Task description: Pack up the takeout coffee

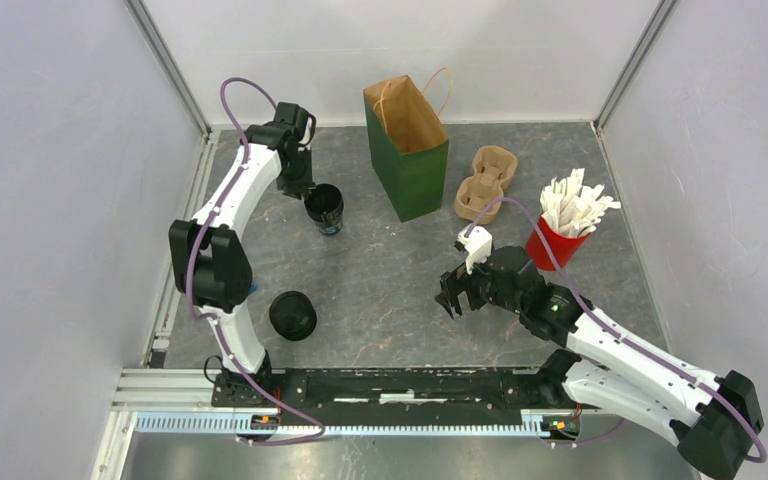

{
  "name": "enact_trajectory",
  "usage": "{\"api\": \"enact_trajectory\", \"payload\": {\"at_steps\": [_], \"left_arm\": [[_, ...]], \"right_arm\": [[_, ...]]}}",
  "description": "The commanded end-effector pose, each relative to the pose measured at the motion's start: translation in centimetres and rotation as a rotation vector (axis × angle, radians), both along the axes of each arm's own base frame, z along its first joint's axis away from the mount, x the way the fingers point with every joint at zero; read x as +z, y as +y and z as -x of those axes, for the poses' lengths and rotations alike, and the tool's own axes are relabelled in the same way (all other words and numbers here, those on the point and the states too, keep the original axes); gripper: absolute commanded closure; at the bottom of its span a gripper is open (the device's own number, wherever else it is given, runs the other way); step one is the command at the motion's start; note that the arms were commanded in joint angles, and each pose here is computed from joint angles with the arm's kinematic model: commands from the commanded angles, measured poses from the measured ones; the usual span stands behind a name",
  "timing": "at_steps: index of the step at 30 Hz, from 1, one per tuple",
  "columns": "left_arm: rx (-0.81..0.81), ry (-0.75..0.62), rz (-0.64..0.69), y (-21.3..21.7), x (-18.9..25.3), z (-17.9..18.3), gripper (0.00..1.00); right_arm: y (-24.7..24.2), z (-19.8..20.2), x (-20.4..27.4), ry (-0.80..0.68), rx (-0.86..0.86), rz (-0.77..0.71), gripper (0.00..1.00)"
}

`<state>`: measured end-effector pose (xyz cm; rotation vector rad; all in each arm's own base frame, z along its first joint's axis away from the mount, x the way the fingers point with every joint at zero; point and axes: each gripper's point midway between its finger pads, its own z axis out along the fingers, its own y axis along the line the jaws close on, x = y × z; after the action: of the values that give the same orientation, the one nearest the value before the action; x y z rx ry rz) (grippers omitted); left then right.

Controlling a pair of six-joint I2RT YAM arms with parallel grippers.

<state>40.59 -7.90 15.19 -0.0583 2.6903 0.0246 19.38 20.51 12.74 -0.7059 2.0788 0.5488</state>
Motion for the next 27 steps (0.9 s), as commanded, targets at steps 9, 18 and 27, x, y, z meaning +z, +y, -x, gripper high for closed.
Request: {"api": "enact_trajectory", "payload": {"at_steps": [9,18,27], "left_arm": [[-0.050,0.025,-0.021,-0.08,-0.91,-0.13,0.78],[-0.046,0.026,-0.020,-0.08,-1.39,-0.11,0.79],[-0.049,0.027,-0.015,-0.21,-1.43,-0.20,0.88]], "right_arm": [[0.25,-0.62,0.79,-0.035,-0.016,-0.033,0.02],[0.32,-0.61,0.44,-0.029,-0.014,-0.032,0.02],[0.31,-0.65,0.19,-0.025,-0.014,-0.025,0.02]]}}
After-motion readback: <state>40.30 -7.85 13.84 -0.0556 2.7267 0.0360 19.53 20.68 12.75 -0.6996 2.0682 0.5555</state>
